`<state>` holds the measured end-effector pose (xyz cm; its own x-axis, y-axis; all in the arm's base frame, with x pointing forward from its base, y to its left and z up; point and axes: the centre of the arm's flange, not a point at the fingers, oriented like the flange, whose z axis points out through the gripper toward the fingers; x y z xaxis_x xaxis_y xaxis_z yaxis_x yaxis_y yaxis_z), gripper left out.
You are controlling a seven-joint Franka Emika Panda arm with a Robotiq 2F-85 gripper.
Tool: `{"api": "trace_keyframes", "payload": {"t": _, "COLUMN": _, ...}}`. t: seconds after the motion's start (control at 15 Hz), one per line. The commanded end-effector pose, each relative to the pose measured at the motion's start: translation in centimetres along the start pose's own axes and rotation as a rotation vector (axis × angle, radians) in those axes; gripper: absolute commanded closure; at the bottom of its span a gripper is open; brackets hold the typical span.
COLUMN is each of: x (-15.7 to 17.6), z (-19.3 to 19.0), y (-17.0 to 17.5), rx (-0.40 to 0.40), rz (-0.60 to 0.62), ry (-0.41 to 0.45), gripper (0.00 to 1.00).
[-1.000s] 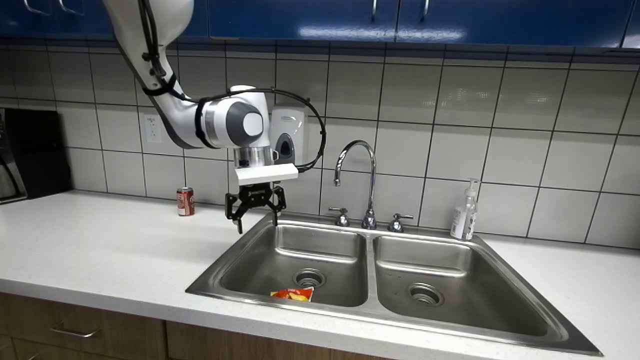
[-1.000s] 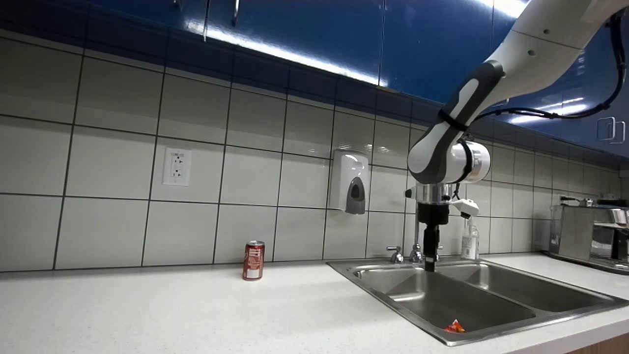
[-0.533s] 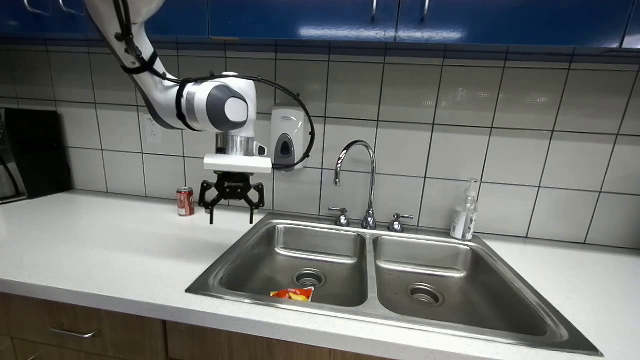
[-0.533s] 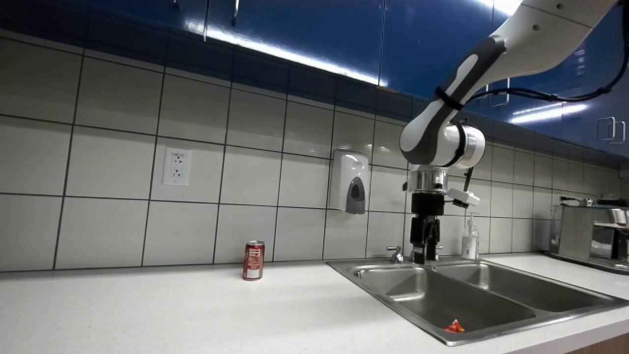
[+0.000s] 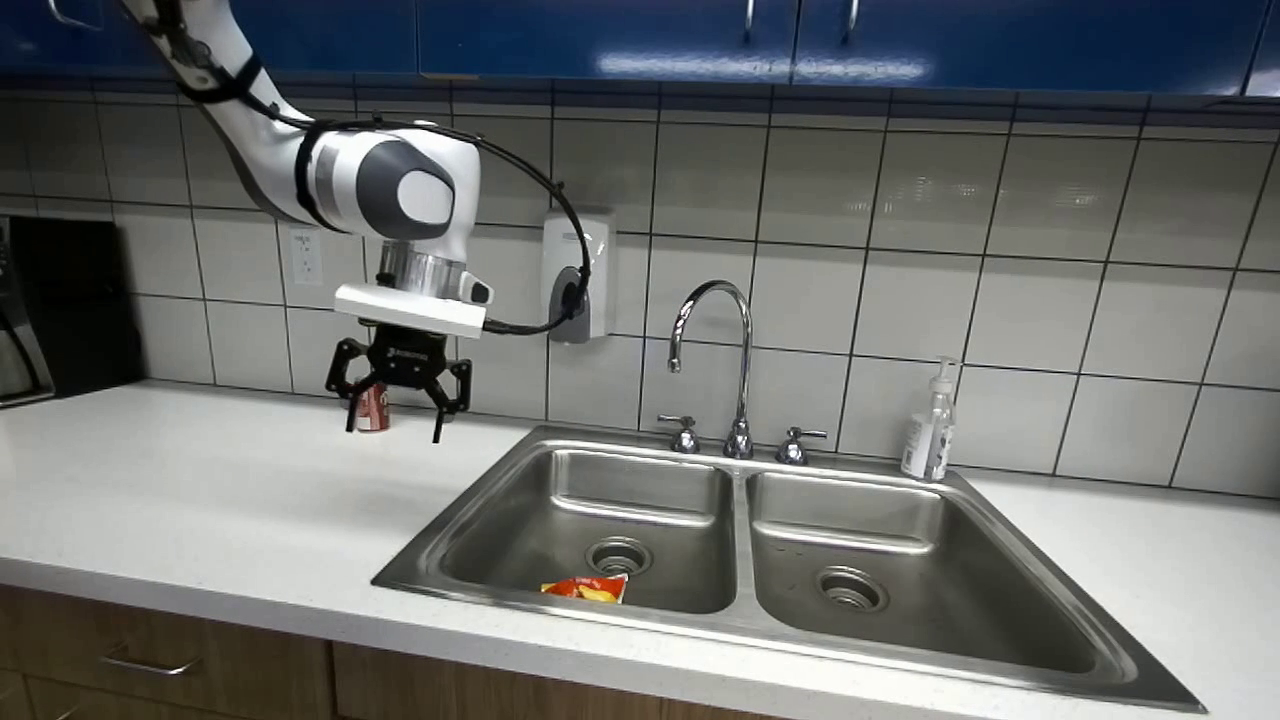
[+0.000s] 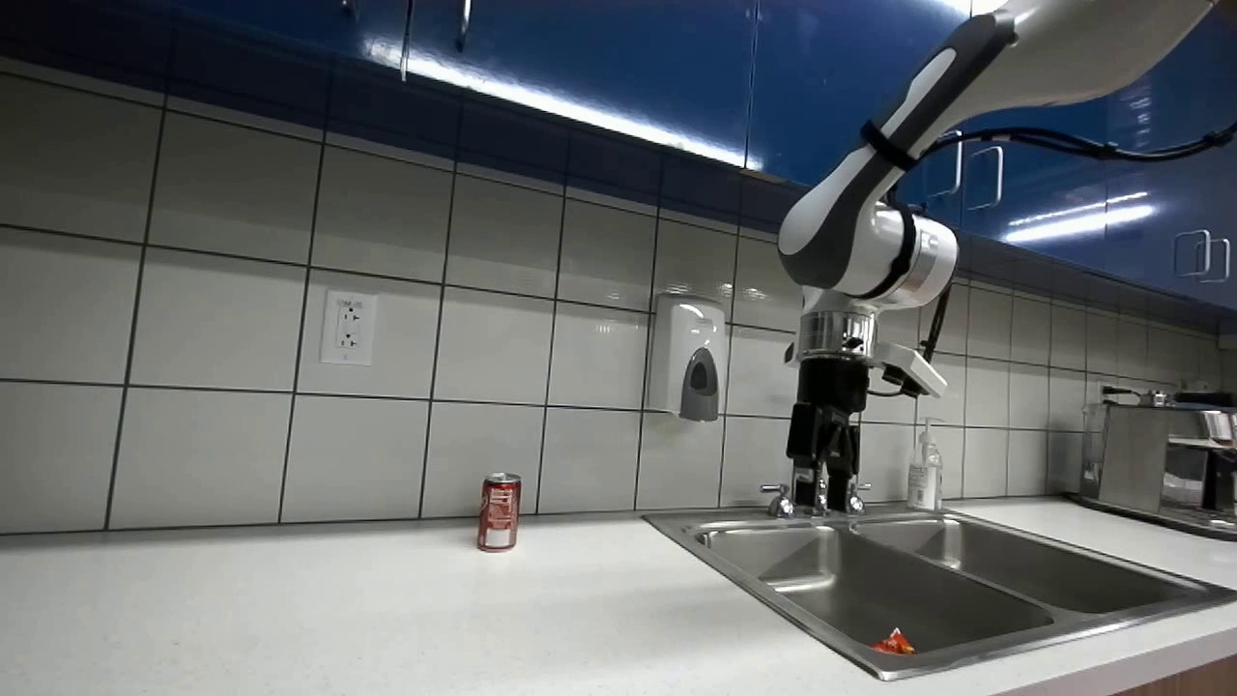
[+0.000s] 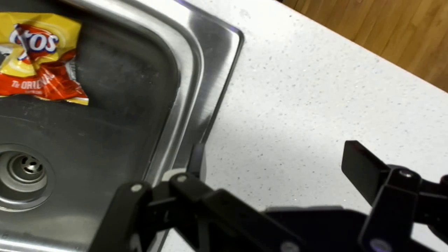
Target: Put the orange packet into the sink
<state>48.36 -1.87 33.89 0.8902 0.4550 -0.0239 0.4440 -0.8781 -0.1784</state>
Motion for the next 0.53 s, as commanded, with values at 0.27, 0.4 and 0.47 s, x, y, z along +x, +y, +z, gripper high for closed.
{"api": "trace_keyframes", "payload": {"t": 0.27, "x": -0.69, "z": -0.52, "y": -1.24, "rx": 0.012, "rz": 0.003, "ry": 0.007, "gripper": 0.00}}
{"api": "trace_keyframes", "payload": {"t": 0.4, "x": -0.71, "z": -0.47, "y": -1.25, "rx": 0.013, "rz": 0.004, "ry": 0.006, "gripper": 0.00}}
{"api": "trace_keyframes", "payload": {"t": 0.47, "x": -0.72, "z": -0.46, "y": -1.25, "rx": 0.013, "rz": 0.004, "ry": 0.006, "gripper": 0.00}}
